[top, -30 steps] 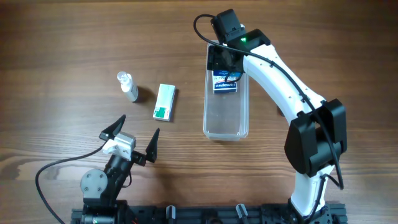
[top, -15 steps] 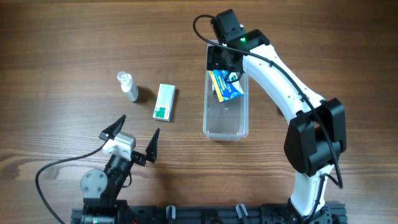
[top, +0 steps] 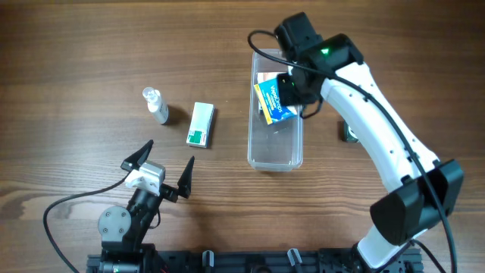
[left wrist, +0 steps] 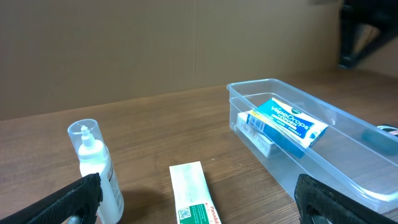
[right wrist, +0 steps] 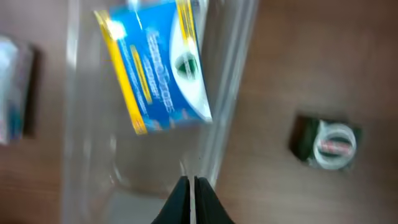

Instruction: Pack container

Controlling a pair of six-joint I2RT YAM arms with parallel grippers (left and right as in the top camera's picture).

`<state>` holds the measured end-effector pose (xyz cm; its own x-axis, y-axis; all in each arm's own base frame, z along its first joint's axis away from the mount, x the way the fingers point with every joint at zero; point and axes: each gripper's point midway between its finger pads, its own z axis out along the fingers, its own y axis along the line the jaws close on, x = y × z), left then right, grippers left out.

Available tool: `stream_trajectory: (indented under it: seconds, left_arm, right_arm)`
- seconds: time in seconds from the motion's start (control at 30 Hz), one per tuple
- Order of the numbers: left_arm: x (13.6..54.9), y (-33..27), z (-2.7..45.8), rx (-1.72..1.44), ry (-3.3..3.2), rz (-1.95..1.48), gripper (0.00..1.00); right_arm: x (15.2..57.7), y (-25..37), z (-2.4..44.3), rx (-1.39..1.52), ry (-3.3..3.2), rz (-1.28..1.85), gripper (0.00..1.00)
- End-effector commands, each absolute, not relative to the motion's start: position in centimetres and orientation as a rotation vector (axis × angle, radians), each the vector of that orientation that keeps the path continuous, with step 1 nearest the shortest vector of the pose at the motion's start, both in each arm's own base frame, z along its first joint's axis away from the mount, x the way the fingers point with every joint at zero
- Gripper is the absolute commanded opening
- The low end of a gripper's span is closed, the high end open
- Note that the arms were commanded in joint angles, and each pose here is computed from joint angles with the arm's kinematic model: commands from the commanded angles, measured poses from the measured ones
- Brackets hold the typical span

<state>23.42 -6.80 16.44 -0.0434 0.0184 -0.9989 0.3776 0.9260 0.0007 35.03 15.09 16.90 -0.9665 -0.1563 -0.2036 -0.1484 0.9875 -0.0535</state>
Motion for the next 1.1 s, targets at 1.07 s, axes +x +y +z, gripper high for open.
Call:
stream_trajectory:
  seconds: [1.07]
  left_arm:
    - [23.5,-6.6,16.3,0.312,1.598,-0.285,1.0]
  right_arm:
    - [33.0,18.3,5.2,-0.259,3.084,0.183,0.04]
